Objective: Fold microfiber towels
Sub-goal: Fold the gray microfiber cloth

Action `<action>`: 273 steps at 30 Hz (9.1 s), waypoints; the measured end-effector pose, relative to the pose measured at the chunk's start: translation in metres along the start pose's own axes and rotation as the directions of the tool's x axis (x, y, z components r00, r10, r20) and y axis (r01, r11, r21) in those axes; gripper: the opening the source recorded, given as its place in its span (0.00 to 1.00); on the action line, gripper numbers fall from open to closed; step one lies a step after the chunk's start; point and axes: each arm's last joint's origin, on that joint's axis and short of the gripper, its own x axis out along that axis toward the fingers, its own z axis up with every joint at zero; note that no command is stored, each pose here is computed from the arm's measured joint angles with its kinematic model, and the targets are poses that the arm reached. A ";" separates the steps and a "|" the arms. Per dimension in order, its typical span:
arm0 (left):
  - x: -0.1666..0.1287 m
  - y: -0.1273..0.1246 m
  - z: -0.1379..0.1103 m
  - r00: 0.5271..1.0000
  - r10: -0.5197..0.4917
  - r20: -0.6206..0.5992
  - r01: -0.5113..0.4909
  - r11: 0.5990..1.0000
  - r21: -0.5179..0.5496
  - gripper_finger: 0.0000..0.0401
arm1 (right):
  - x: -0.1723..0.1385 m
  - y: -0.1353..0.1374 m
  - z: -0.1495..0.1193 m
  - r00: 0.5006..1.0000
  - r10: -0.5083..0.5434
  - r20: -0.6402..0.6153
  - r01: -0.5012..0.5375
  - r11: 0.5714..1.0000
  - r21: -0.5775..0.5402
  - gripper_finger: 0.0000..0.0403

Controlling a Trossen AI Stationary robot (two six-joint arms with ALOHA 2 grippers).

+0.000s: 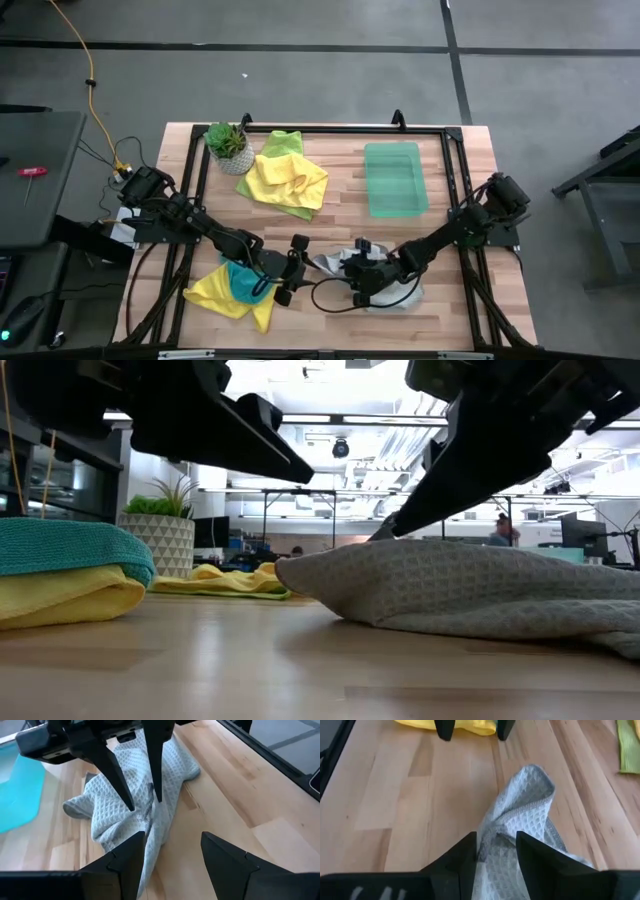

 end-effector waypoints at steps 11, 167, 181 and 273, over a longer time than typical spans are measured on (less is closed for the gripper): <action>0.000 0.000 0.002 1.000 -0.017 0.025 0.017 1.000 -0.005 0.46 | 0.000 0.000 0.002 1.000 -0.010 0.021 0.011 1.000 -0.029 0.32; -0.193 0.108 0.096 0.913 0.406 -0.049 -0.359 0.853 0.379 0.00 | -0.288 -0.047 0.087 0.920 -0.391 0.008 0.388 0.909 -0.153 0.00; -0.208 0.105 0.104 0.805 0.593 0.004 -0.478 0.645 0.596 0.00 | -0.300 -0.067 0.089 0.906 -0.420 0.049 0.423 0.897 -0.131 0.00; -0.036 -0.073 0.045 0.839 -0.390 -0.381 0.285 0.909 -0.303 0.35 | -0.137 0.138 -0.052 0.739 -0.283 -0.612 0.385 0.922 0.039 0.42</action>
